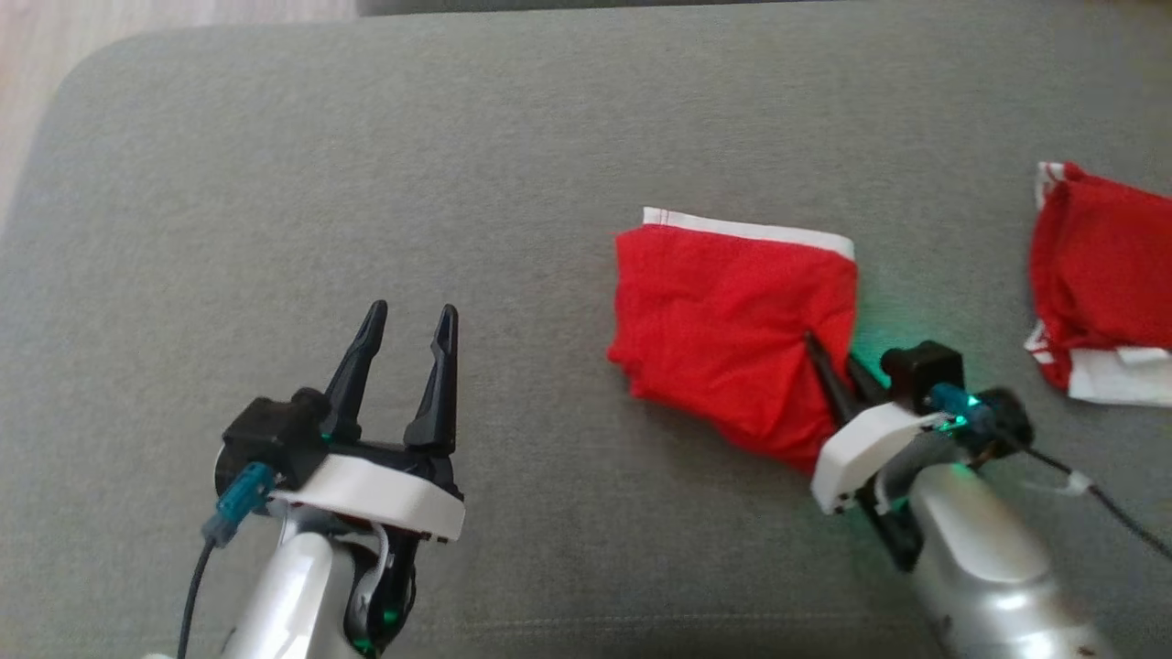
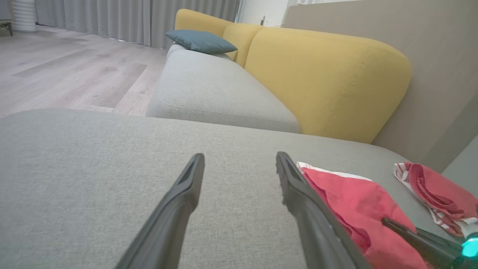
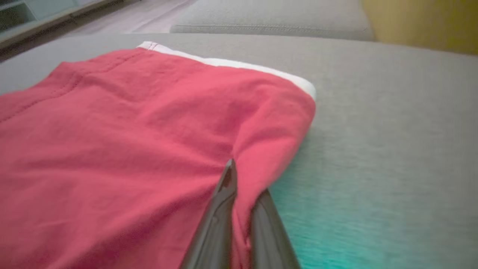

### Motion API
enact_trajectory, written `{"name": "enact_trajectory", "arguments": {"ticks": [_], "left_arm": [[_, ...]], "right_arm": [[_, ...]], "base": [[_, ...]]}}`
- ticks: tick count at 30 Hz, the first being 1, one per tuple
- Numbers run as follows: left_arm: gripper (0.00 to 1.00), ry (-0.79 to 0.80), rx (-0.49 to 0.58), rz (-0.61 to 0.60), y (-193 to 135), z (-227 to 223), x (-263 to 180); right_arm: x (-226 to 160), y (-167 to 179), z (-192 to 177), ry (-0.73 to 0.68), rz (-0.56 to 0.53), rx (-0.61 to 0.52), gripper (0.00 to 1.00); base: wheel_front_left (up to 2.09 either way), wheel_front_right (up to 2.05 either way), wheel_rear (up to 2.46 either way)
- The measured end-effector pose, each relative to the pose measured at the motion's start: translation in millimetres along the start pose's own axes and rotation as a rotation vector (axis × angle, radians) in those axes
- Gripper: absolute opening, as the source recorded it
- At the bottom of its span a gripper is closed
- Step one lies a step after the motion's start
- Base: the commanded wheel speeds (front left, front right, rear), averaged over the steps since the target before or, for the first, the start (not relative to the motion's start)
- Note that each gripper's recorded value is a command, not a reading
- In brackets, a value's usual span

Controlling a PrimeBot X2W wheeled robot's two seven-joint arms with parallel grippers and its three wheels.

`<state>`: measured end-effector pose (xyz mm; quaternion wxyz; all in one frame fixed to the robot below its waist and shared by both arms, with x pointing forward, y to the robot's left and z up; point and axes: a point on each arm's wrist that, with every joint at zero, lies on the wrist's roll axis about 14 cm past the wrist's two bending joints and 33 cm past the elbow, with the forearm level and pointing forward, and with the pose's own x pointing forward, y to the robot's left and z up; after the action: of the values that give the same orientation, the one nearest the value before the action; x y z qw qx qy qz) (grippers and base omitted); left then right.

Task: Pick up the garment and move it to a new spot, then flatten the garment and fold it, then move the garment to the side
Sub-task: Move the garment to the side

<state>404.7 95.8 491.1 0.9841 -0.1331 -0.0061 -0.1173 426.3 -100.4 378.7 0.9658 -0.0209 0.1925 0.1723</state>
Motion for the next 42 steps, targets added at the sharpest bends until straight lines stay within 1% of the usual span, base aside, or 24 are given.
{"name": "enact_trajectory", "arguments": {"ticks": [5,7,12,17,19,23,28,32,35,36,42], "left_arm": [[1.0,-0.004,-0.008,-0.049,-16,0,7],[1.0,-0.004,-0.012,-0.071,-23,0,9],[1.0,0.007,-0.017,-0.129,-41,-6,18],[1.0,0.032,-0.037,-0.165,-51,-18,27],[1.0,0.049,-0.045,-0.171,-53,-25,31],[1.0,0.058,-0.054,-0.19,-55,-32,42],[1.0,0.046,-0.063,-0.196,-54,-33,56],[1.0,0.06,-0.068,-0.187,-49,-40,58],[1.0,0.063,-0.067,-0.176,-44,-42,57],[1.0,0.063,-0.068,-0.179,-44,-41,57],[1.0,0.053,-0.064,-0.172,-42,-37,57]], "right_arm": [[-18,-45,20,-0.043,-0.061,-0.187,0.0],[-27,-61,25,-0.037,-0.081,-0.254,0.0],[-56,-115,34,0.023,-0.15,-0.419,0.0],[-83,-174,45,0.113,-0.228,-0.557,0.0],[-90,-194,53,0.144,-0.26,-0.597,0.0],[-101,-230,60,0.208,-0.323,-0.621,0.0],[-105,-254,56,0.283,-0.359,-0.654,0.0],[-104,-266,50,0.348,-0.382,-0.673,0.0],[-103,-272,52,0.359,-0.406,-0.671,0.0],[-102,-272,54,0.36,-0.407,-0.684,0.0],[-105,-277,69,0.325,-0.445,-0.679,0.0]], "base": [[0.0,0.0,0.0],[0.0,0.0,0.0],[0.0,0.0,0.0],[0.0,0.0,0.0],[0.0,0.0,0.0],[0.0,0.0,0.0],[0.0,0.0,0.0],[0.0,0.0,0.0],[0.0,0.0,0.0],[0.0,0.0,0.0],[0.0,0.0,0.0]]}}
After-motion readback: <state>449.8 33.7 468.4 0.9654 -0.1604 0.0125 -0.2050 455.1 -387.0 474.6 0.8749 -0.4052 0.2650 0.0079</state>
